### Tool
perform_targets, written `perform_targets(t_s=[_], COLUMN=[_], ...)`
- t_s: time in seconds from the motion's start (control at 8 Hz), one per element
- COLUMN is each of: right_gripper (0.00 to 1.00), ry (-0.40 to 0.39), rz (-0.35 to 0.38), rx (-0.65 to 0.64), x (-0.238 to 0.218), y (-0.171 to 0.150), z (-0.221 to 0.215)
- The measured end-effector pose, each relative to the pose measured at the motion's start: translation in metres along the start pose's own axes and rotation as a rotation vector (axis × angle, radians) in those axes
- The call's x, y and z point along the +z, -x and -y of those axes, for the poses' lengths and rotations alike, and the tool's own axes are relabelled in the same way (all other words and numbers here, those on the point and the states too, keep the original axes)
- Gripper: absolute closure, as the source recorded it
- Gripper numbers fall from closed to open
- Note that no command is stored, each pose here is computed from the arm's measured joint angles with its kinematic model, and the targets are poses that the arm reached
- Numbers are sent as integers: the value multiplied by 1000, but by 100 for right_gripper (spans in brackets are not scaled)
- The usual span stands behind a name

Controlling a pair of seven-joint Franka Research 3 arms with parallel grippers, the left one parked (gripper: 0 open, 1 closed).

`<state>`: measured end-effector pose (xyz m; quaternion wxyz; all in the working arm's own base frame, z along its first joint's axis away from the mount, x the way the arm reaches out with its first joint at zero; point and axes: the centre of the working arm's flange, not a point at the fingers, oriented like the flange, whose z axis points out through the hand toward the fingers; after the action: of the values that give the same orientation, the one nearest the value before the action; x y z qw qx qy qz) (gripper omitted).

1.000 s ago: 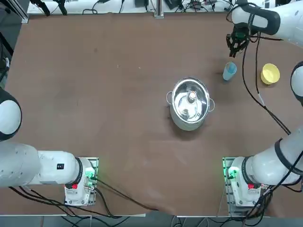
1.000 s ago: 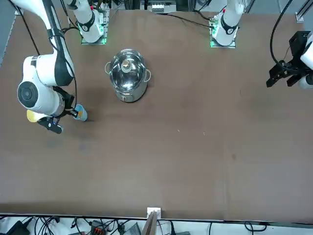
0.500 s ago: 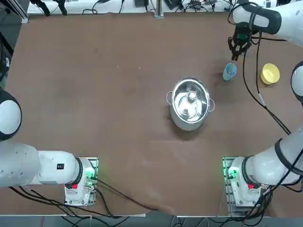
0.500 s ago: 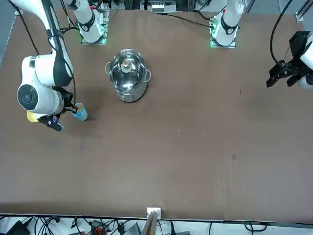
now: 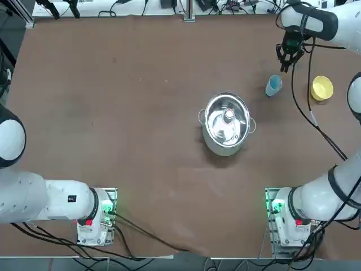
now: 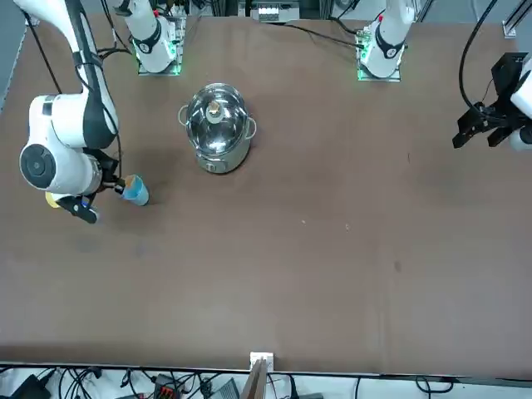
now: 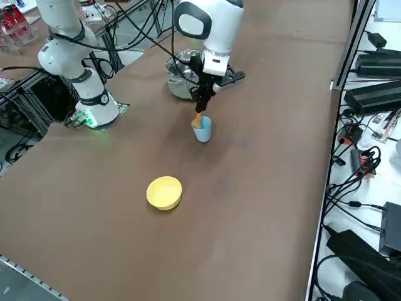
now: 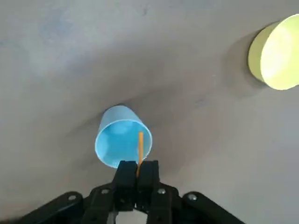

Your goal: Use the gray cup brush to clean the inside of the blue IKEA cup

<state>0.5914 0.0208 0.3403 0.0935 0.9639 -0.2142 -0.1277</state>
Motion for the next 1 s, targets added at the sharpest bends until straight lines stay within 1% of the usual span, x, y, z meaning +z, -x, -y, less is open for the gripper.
perform_targets(t_s=[0.5,0.75,1.0], right_gripper=[97,97,97], ry=[-2,-8,-3], rz=[-15,-33,-39], rx=[39,59,55], x=[-2,-9,-8], y=[-12,-15,-9], z=[8,24,45])
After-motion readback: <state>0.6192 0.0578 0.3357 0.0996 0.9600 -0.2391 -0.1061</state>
